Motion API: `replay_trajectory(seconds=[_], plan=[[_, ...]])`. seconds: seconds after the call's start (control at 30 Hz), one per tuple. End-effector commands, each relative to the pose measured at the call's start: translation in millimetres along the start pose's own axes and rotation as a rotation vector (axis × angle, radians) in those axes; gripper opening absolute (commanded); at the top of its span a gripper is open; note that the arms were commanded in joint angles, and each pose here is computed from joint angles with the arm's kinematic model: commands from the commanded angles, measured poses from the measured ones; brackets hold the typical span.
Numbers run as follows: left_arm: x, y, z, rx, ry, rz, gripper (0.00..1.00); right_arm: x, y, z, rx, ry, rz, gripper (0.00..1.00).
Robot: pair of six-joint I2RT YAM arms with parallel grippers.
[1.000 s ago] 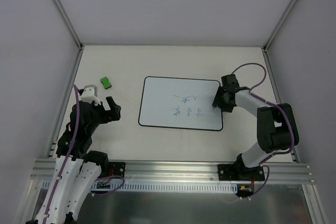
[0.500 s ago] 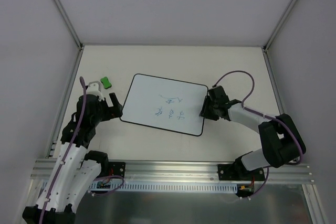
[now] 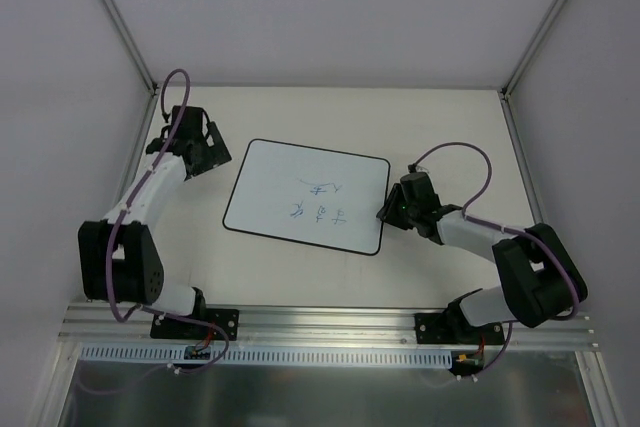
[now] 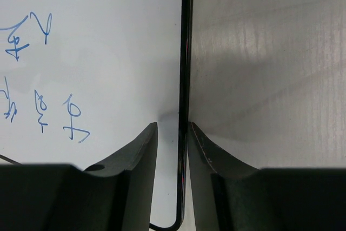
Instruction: Erase the whiteboard
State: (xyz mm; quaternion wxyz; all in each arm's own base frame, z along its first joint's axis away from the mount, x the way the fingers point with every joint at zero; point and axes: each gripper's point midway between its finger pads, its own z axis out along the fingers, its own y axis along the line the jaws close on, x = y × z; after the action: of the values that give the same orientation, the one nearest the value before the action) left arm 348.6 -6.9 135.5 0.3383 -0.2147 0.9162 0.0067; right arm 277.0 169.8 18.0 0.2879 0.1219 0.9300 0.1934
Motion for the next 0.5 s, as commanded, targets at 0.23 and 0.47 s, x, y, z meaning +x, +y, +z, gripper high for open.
replay_trajectory(seconds=[0.23,0.47], plan=[[-46.7,14.6,85.1,-0.164,0.044,-0.115,0.9,50.3,-39.4,-4.9,0.098,0.125,-0.007,0.32],[-49.9,32.4,129.6,-0.242,0.084,-0.096,0.81,55.3,-29.4,-10.5,0.039,0.147,-0.004,0.33]])
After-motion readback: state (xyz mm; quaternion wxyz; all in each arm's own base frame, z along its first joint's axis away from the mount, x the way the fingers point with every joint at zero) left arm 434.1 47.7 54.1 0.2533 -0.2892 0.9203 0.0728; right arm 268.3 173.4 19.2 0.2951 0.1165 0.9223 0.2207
